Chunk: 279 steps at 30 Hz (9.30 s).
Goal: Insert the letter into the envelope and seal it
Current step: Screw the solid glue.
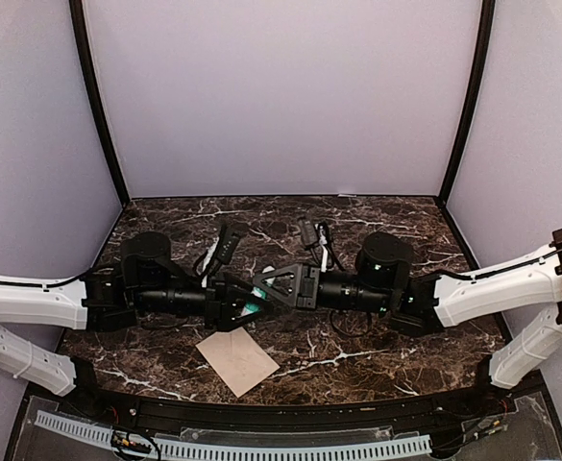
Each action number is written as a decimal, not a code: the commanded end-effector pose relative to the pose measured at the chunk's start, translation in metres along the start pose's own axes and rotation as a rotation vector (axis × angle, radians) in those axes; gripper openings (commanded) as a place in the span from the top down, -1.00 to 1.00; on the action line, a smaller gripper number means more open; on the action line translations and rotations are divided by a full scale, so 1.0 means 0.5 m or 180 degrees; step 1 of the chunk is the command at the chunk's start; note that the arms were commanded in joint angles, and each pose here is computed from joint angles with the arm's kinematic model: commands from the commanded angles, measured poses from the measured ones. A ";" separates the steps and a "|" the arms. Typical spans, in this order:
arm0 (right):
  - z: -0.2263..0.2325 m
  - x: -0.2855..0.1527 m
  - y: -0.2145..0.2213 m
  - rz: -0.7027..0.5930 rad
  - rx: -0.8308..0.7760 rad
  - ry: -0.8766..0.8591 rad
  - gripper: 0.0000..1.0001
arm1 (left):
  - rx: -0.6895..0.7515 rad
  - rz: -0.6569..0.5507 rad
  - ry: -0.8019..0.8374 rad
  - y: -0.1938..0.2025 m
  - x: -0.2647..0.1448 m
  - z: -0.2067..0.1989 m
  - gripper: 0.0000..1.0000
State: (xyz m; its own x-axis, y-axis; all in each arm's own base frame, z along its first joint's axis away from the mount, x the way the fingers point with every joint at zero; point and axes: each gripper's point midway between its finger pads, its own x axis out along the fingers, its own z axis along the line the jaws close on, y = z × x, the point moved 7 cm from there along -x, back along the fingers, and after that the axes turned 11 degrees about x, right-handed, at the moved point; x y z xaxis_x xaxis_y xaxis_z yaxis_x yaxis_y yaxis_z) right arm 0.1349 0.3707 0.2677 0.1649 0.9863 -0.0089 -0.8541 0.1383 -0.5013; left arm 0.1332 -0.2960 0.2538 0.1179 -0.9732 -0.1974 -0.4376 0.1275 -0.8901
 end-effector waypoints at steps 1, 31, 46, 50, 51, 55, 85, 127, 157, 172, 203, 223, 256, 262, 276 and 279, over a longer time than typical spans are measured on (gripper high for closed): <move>0.009 -0.007 -0.026 -0.0263 0.0076 0.0228 0.90 | 0.0184 -0.0039 -0.0436 -0.019 -0.024 0.010 -0.46; -0.015 -0.011 -0.049 -0.0463 0.0177 0.0873 0.92 | 0.0282 0.0297 -0.0828 0.006 0.015 0.036 0.05; -0.010 -0.017 -0.050 -0.0443 0.0163 0.0765 0.95 | 0.0235 0.0340 -0.0741 0.017 0.020 0.035 0.94; -0.003 -0.027 -0.051 -0.0296 0.0012 0.0491 0.97 | 0.0220 0.0347 -0.0654 0.020 0.016 0.028 1.00; 0.003 -0.029 -0.050 -0.0236 -0.0054 0.0401 0.98 | 0.0208 0.0336 -0.0588 0.020 0.014 0.023 1.00; 0.032 -0.045 -0.049 0.0010 -0.0406 0.0026 0.99 | 0.0183 0.0289 -0.0271 0.017 0.011 -0.001 1.00; -0.031 -0.136 -0.073 -0.0684 -0.0011 0.0817 -0.47 | 0.0103 0.0025 -0.1153 0.012 -0.010 0.055 1.00; 0.064 -0.026 -0.047 0.0343 -0.0772 -0.0327 1.00 | 0.0135 0.0120 0.0176 -0.015 -0.020 -0.050 1.00; -0.046 -0.108 -0.097 -0.0566 -0.0164 0.1061 -0.36 | -0.0020 -0.0017 -0.1523 0.002 -0.043 0.065 1.00; -0.086 0.023 -0.052 -0.0164 0.0046 0.1433 -0.03 | -0.0205 0.0239 -0.1817 0.036 0.019 0.109 1.00; 0.003 0.018 -0.061 0.0285 -0.0644 0.0354 1.00 | -0.0077 0.0193 -0.0337 0.013 0.011 0.015 1.00; 0.130 -0.066 -0.006 0.1242 -0.0953 -0.1351 1.00 | -0.0071 0.0135 0.1395 -0.033 -0.011 -0.097 1.00; -0.093 0.094 -0.061 -0.0082 -0.0150 0.1490 -0.05 | -0.0227 0.0251 -0.1536 0.034 0.002 0.104 1.00; -0.095 0.106 -0.060 -0.0060 -0.0180 0.1512 0.74 | -0.0202 0.0327 -0.1399 0.042 0.002 0.096 1.00; 0.074 -0.001 -0.035 0.0778 -0.0889 -0.0735 1.00 | 0.0019 0.0173 0.0744 -0.004 -0.014 -0.056 1.00; 0.112 -0.023 -0.018 0.1078 -0.0977 -0.1224 1.00 | 0.0041 0.0179 0.1173 -0.018 -0.019 -0.085 1.00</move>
State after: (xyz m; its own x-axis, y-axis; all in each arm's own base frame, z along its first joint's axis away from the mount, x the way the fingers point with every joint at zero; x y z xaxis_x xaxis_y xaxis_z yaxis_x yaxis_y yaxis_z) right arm 0.1497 0.3721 0.2690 -0.0058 0.9867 -0.1627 -0.7822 -0.1058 -0.6140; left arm 0.1348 -0.2915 0.2467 0.1051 -0.9597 -0.2607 -0.5050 0.1744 -0.8453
